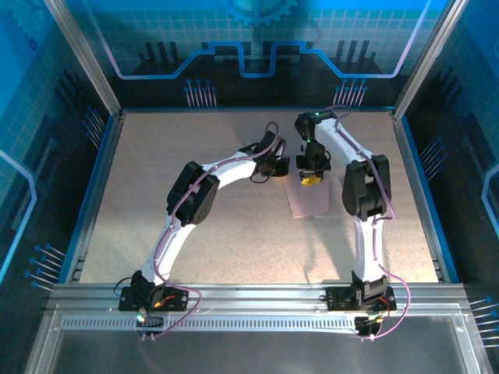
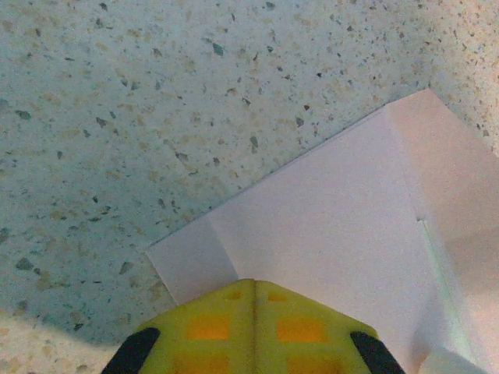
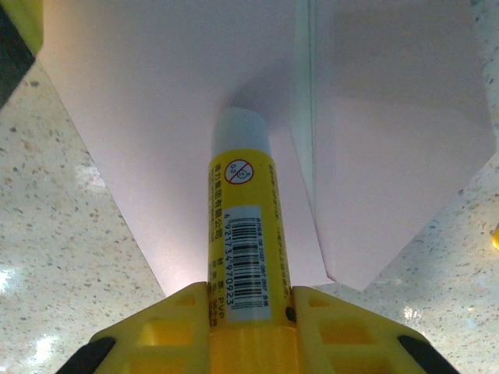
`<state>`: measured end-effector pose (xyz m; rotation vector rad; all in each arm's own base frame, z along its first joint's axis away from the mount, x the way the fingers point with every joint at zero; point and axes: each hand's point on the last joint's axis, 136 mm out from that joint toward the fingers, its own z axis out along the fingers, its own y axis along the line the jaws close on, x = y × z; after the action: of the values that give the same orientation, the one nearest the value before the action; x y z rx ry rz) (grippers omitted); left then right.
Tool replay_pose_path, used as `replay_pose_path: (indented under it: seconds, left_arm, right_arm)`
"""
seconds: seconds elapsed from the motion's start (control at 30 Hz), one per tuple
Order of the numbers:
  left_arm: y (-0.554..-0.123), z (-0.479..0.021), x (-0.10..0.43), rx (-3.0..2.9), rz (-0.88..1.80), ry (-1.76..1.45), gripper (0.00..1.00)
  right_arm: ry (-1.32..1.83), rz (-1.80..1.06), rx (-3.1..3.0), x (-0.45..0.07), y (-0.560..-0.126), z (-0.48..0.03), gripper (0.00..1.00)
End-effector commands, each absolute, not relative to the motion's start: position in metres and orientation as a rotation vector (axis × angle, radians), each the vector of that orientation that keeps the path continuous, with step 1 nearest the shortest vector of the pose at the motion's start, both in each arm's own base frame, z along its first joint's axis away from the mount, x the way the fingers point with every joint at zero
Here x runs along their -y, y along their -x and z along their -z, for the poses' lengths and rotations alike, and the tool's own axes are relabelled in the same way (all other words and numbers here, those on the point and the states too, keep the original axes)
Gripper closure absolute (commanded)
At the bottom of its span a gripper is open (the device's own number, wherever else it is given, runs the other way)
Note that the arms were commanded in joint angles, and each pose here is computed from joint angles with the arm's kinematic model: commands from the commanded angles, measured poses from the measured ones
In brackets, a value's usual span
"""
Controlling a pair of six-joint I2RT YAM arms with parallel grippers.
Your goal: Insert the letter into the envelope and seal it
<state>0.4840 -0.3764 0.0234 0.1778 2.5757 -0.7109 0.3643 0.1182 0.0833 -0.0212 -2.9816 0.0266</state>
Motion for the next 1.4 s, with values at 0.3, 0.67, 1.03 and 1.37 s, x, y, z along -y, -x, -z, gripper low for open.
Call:
replay_pose_path:
  seconds: [0.3, 0.67, 1.03, 1.37]
  left_arm:
    - [-0.468, -0.006, 0.380, -2.666, 0.743, -0.155, 1.00]
    - [-0.466, -0.004, 0.381, -2.670, 0.744, -0.159, 1.00]
    - [-0.466, -0.005, 0.382, -2.670, 0.749, -0.157, 1.00]
    - [-0.464, -0.007, 0.383, -2.666, 0.762, -0.177, 1.00]
  right_arm:
    - [-0.026, -0.046, 2.936, -0.116, -0.334, -0.092, 0.96]
    - [-0.041, -0.052, 2.929, -0.113, -0.324, -0.106, 0.97]
    - [-0.046, -0.060, 2.906, -0.113, -0.324, -0.095, 0.97]
    - [-0.027, -0.090, 2.901, -0.110, -0.347, -0.072, 0.98]
